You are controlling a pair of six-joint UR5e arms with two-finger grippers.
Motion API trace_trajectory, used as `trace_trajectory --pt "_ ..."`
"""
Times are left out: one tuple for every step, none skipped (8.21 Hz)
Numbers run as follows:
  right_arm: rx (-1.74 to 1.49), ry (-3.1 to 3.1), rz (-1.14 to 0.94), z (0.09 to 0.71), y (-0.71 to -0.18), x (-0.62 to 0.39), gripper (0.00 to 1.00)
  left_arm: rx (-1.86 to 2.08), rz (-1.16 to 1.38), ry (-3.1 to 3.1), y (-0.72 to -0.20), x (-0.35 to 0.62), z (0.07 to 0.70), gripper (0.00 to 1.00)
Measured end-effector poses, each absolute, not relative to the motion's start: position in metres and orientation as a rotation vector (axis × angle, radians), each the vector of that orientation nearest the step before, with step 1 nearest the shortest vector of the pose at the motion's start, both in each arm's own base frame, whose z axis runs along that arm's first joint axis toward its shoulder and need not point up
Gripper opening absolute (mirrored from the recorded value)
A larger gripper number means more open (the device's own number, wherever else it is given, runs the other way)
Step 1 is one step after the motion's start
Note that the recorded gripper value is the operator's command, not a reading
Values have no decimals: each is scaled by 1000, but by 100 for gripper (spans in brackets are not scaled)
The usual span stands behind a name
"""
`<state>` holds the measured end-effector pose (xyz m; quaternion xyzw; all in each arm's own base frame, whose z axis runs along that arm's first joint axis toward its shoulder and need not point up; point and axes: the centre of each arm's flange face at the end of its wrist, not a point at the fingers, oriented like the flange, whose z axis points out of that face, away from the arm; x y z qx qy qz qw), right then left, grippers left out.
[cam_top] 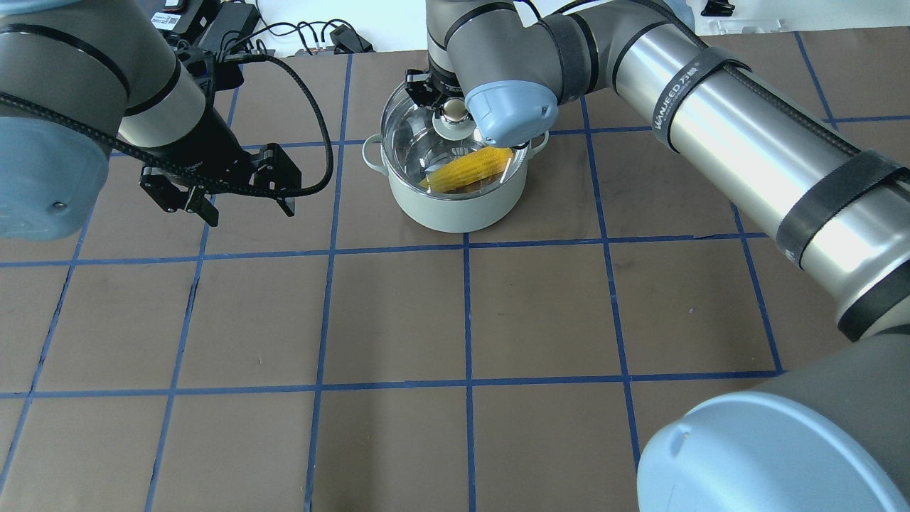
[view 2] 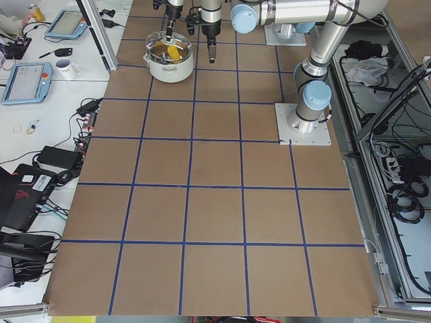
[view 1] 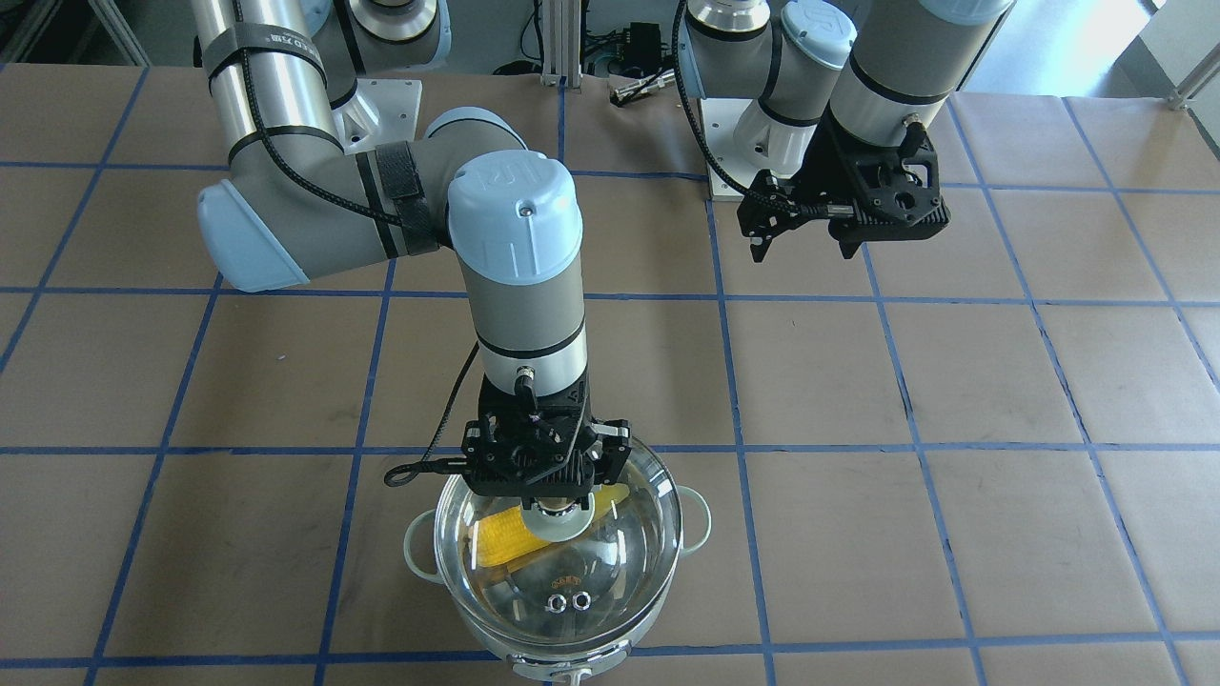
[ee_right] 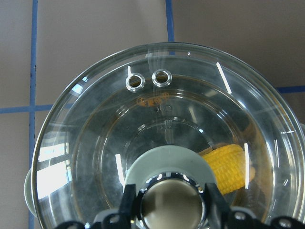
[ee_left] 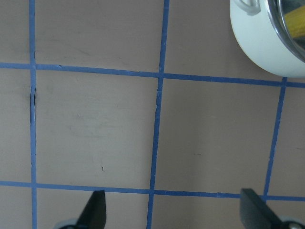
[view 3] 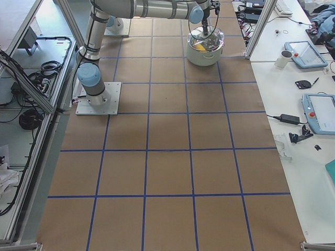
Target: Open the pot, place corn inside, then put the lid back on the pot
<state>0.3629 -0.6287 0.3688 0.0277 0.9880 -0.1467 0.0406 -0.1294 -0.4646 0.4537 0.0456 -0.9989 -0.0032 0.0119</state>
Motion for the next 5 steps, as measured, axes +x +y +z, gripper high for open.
trace_trajectory --pt "86 3026 -447 368 -629 363 76 144 -15 -3115 -465 -129 452 100" --pt "89 3026 -444 367 -629 363 81 145 -18 -3115 -466 -129 452 100" --pt "91 3025 -441 366 -629 363 81 139 -18 -3126 -466 -127 452 100" --pt "90 3025 -438 365 -629 364 81 136 -19 -3161 -466 -124 451 100" --pt "89 3026 -436 364 -629 364 81 134 -20 -3185 -466 -122 451 100"
